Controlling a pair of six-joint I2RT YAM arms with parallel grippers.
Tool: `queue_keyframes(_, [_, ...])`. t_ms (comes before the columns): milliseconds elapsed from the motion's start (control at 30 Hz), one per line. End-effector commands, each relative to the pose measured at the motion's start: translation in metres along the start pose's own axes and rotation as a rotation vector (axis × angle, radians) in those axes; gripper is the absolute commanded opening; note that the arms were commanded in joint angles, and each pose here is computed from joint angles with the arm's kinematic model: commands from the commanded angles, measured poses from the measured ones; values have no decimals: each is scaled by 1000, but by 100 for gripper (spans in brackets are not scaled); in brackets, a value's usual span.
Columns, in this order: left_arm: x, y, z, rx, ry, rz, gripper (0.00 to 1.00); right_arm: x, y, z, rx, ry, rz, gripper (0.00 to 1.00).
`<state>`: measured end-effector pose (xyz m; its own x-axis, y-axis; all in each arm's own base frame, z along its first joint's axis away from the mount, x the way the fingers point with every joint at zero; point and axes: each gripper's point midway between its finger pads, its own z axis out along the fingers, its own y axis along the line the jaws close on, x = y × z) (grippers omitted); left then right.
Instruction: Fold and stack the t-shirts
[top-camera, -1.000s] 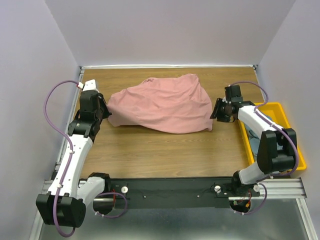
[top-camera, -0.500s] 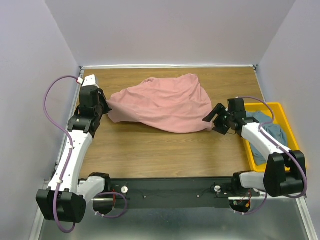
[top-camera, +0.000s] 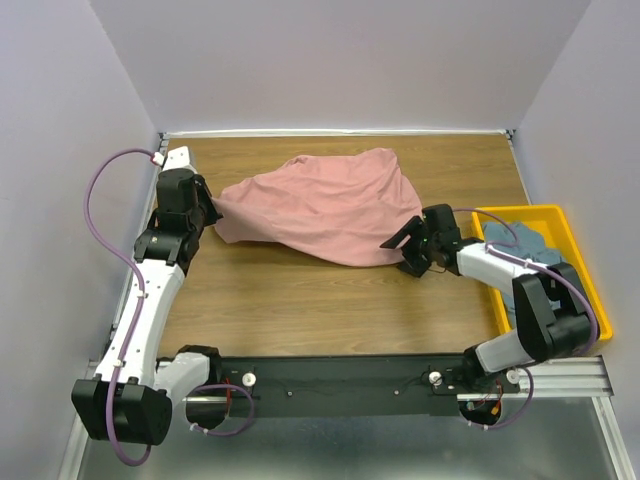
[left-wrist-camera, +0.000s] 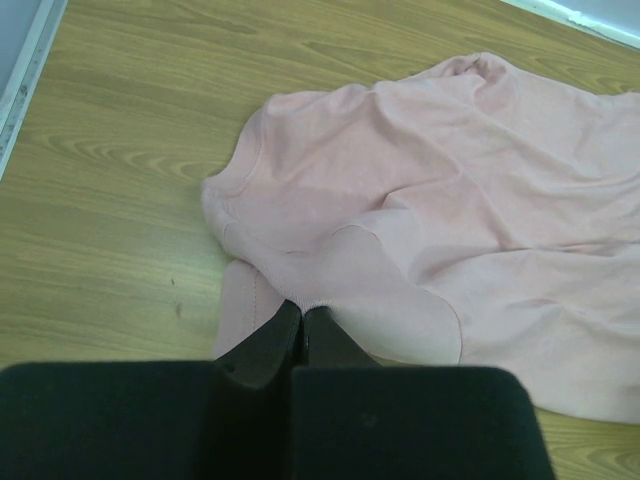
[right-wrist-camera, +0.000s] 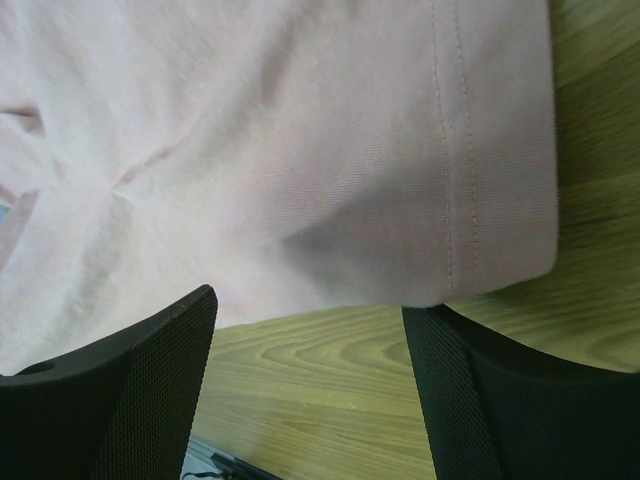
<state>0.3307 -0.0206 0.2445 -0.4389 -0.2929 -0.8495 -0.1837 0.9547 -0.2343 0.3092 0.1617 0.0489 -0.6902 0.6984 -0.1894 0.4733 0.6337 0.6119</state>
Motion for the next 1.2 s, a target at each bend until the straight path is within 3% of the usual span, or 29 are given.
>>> queue_keyframes(0, [-19,-2,-5,9,-51,-4,0,1,-2,15,26,-44,76,81])
queue_keyframes(200, [-23,0,-1,-2,-61,-7,0,-3,-4,29,41,-67,100,76])
queue_keyframes(300, [-33,4,4,-20,-83,-12,0,-19,-4,35,70,-140,79,63])
queue_keyframes(333, [-39,10,7,-36,-96,-23,0,-25,-5,37,78,-157,72,48])
queue_keyframes(400, [-54,11,15,-36,-117,-36,0,-47,15,37,51,-211,19,33])
queue_keyframes(433, [-60,6,17,-21,-122,-43,0,-55,21,35,50,-226,2,20])
queue_keyframes(533, [-102,13,27,-30,-178,-81,0,-110,67,15,-16,-338,-62,1])
queue_keyframes(567, [-109,20,39,-52,-168,-94,0,-126,80,6,-28,-372,-129,1])
queue_keyframes(633, [-167,12,28,-27,-263,-109,0,-158,104,-14,-26,-421,-194,1])
queue_keyframes(667, [-177,15,35,-33,-254,-121,0,-187,144,-41,-66,-503,-288,1])
queue_keyframes(700, [-222,6,14,-9,-352,-128,0,-196,155,-55,-45,-515,-338,1])
queue_keyframes(767, [-253,5,3,-4,-410,-139,0,-227,206,-105,-96,-626,-418,1])
queue_keyframes(800, [-284,3,-22,4,-495,-142,0,-230,207,-115,-55,-629,-491,1])
queue_keyframes(1000, [-320,-10,-105,46,-644,-99,0,-229,245,-214,-130,-743,-689,5])
queue_keyframes(1167, [-339,-19,-193,72,-818,-80,0,-209,253,-312,-237,-887,-728,9])
